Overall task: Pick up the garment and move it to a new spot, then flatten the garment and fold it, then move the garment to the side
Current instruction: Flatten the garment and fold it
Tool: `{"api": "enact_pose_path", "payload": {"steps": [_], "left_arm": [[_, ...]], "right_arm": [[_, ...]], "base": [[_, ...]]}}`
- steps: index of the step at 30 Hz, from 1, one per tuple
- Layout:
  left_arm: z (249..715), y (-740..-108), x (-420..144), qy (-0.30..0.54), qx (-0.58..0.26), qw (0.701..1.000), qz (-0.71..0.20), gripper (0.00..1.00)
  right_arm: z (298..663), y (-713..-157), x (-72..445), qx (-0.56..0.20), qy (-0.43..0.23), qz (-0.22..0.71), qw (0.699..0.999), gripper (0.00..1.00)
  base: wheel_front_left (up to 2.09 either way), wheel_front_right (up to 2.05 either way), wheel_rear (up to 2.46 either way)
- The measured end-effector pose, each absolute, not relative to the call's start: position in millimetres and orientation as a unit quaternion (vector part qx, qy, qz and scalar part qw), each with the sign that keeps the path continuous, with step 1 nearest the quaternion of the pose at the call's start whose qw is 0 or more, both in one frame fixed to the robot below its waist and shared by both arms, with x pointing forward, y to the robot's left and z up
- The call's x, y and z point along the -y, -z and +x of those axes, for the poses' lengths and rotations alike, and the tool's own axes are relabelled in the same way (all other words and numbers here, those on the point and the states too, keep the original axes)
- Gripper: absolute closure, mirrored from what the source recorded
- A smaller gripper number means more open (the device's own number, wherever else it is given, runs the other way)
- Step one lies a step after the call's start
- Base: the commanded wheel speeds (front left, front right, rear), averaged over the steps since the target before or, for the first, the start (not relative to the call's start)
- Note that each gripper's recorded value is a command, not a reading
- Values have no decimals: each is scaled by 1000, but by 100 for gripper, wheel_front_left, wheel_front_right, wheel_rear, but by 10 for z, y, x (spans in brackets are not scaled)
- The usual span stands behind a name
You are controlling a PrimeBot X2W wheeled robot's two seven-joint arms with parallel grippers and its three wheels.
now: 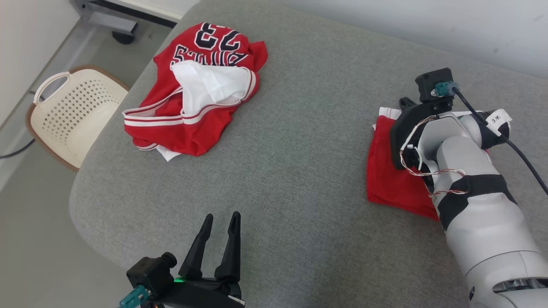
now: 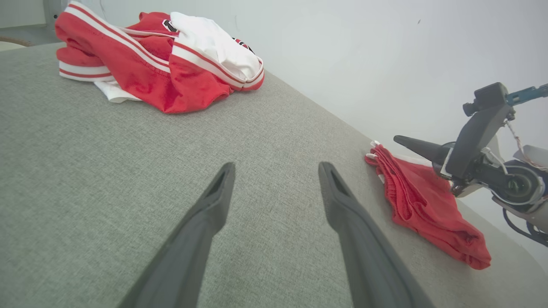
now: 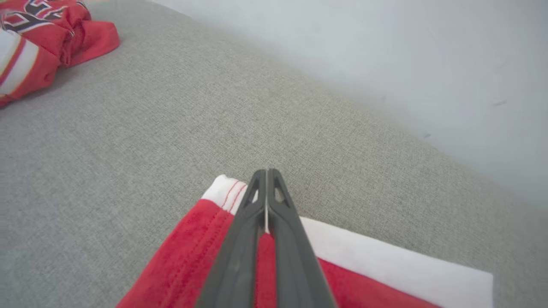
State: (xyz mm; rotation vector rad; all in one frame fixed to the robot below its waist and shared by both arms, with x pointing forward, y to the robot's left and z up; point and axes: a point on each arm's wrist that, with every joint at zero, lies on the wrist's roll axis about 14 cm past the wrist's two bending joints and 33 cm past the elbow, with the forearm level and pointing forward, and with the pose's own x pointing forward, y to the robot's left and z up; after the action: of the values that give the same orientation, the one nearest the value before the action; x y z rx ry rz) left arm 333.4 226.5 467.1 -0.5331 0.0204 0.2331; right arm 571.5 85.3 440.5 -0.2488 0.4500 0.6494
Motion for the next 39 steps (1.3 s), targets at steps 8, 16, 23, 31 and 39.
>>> {"api": "enact_pose_path", "payload": {"steps": [8, 16, 23, 31, 39], "left_arm": [[3346, -4773, -2223, -98, 6, 963, -250, 0], [3332, -4936, -2207, -80, 30, 972, -220, 0], [3353, -5097, -2126, -56, 56, 976, -203, 0], [3391, -5320, -2061, -31, 90, 982, -166, 0], [3444, -5379, -1880, 10, 96, 988, -121, 0]], "right_arm": [[5788, -4988, -652, -112, -281, -40, 952, 0], [5489, -5038, -28, -47, -218, 7, 975, 0], [5131, -5047, 701, -5, -141, 37, 989, 0], [4442, -5117, 1320, 37, -84, 74, 993, 0], [3878, -5016, 1781, 33, -28, 76, 996, 0]], "base": [[0, 0, 0], [0, 0, 0], [0, 0, 0], [0, 0, 0], [0, 0, 0]]}}
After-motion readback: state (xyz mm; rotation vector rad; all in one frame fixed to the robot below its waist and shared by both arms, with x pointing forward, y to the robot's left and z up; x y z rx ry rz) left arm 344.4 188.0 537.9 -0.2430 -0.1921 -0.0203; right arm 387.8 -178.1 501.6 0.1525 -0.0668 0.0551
